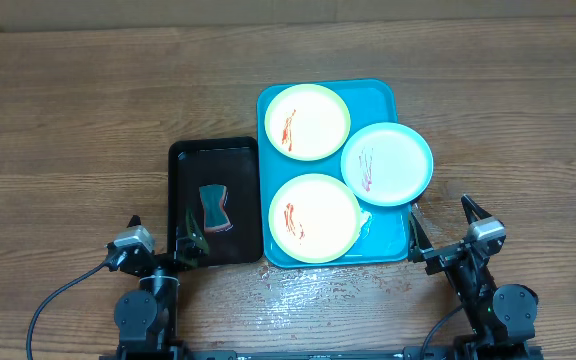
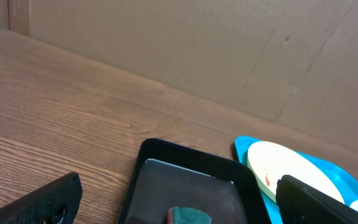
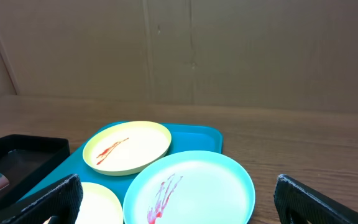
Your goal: Clean dirty plates on tray and stack at the side
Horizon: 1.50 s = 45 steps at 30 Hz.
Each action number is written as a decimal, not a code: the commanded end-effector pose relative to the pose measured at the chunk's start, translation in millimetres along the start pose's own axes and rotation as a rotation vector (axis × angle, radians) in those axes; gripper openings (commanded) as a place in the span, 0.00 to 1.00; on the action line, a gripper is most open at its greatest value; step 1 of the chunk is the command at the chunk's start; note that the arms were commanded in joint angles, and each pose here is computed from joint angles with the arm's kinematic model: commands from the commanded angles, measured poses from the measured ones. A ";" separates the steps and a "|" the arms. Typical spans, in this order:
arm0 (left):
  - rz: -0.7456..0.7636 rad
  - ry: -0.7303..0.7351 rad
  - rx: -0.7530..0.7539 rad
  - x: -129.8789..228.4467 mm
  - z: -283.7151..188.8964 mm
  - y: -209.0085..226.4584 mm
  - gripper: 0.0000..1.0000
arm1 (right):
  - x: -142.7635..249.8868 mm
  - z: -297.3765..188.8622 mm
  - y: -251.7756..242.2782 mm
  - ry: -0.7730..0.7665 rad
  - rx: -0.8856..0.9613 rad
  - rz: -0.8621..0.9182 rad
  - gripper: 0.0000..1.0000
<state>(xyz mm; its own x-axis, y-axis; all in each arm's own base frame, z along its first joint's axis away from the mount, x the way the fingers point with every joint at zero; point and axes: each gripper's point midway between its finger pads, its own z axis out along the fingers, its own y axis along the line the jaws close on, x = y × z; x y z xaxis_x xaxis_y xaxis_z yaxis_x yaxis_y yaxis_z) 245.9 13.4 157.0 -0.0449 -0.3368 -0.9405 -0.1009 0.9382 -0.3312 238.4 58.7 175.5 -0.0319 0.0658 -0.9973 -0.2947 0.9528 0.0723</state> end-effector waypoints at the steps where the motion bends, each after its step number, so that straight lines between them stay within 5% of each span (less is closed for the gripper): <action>1: -0.018 0.001 0.002 0.8 0.1 0.4 1.00 | 1.9 0.2 -1.0 -0.003 0.004 -0.002 1.00; 45: -0.019 -0.005 -0.004 -0.3 0.1 1.3 1.00 | 1.9 0.2 -1.0 -0.003 0.004 -0.002 1.00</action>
<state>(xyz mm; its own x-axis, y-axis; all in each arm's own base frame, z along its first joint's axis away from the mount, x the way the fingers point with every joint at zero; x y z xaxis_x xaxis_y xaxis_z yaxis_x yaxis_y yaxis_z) 246.0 13.5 157.8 -0.0419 -0.3368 -0.9406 -0.1003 0.9381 -0.3314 238.5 58.7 175.5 -0.0316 0.0651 -0.9974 -0.2944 0.9530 0.0715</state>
